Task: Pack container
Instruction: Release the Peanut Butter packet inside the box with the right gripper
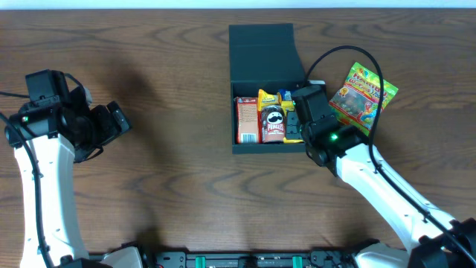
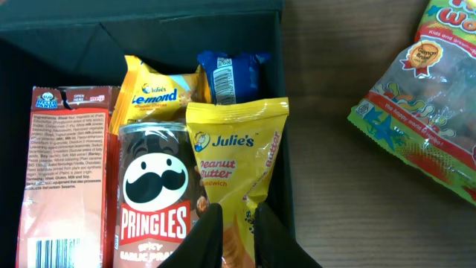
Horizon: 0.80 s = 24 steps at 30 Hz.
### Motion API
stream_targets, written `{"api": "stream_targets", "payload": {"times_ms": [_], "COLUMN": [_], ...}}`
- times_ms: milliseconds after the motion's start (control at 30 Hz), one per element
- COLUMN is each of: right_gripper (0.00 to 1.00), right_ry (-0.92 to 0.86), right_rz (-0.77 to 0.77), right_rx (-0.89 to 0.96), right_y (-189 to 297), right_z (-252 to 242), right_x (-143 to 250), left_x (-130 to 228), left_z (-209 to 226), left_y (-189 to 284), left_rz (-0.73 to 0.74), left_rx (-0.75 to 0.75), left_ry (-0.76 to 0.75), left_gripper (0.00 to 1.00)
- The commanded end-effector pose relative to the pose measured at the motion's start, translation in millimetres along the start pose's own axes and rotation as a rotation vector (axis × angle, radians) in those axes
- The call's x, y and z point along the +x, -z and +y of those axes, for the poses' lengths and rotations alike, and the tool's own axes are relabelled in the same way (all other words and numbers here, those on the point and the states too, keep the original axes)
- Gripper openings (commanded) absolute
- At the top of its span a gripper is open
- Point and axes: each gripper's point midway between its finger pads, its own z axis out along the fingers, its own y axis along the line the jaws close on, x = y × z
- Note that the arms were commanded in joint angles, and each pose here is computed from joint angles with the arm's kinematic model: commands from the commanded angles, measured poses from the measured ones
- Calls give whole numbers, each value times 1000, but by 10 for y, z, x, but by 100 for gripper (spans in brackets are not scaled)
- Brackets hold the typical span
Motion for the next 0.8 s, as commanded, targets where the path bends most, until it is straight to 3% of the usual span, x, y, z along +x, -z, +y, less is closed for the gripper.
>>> {"api": "stream_targets", "payload": {"times_ms": [0,33,500,767], "right_gripper": [7,2,2,2], "right_ry": [-12,-12,3,21], "right_rz": [-14,-13,74,120], "right_rx": [-2,-5,-31,45], "right_y": [31,31,-330,-551], "right_z": [-9,-5,85,-31], "right_x": [-41,-39,219,390], "left_x": [9,9,9,9], "left_z": [23,23,23,22], "left_y": [-22,-22,-23,-22], "left_rz": [8,8,9,8], "left_rx": [-4,-4,-4,-4], "left_ry": [0,0,0,0], "left_gripper": [95,95,95,95]}}
